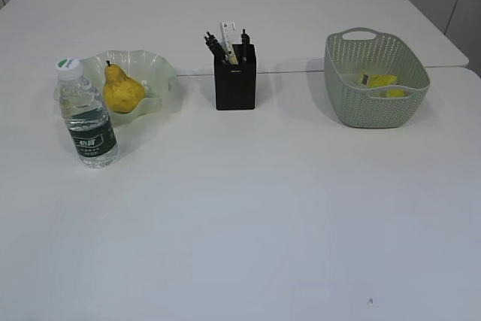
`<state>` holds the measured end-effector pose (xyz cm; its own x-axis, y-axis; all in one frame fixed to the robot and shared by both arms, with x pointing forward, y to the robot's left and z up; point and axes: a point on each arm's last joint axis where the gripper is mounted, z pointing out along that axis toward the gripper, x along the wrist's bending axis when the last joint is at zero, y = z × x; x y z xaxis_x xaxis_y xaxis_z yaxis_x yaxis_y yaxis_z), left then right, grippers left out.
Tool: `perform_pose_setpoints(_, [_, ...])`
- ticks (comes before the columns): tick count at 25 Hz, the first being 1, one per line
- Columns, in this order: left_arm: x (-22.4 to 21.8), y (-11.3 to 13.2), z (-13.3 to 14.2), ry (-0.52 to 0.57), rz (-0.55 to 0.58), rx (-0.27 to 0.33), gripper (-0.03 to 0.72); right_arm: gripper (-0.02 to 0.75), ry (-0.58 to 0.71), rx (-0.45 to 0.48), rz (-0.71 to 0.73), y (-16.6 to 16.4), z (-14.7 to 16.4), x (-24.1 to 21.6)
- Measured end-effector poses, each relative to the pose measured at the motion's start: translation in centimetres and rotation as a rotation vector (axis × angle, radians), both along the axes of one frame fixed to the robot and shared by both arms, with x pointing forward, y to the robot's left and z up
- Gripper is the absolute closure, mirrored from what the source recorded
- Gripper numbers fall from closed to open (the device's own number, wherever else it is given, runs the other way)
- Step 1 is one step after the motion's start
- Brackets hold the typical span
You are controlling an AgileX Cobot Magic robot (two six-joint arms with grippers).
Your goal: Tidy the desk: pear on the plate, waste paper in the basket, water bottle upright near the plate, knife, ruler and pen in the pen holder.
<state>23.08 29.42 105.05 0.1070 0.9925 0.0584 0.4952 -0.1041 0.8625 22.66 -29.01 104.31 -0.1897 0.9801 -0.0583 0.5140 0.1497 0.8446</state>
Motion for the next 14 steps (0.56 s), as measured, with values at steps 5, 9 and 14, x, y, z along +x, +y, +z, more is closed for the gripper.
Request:
perform_pose_setpoints(5, [0.0, 0.0, 0.0, 0.0, 0.0, 0.0, 0.24, 0.241, 0.0, 0.0, 0.0, 0.0, 0.0, 0.0])
perform_pose_setpoints(9, [0.0, 0.0, 0.0, 0.0, 0.0, 0.0, 0.241, 0.241, 0.0, 0.0, 0.0, 0.0, 0.0, 0.0])
perform_pose_setpoints(14, [0.0, 0.0, 0.0, 0.0, 0.0, 0.0, 0.257, 0.241, 0.0, 0.0, 0.0, 0.0, 0.0, 0.0])
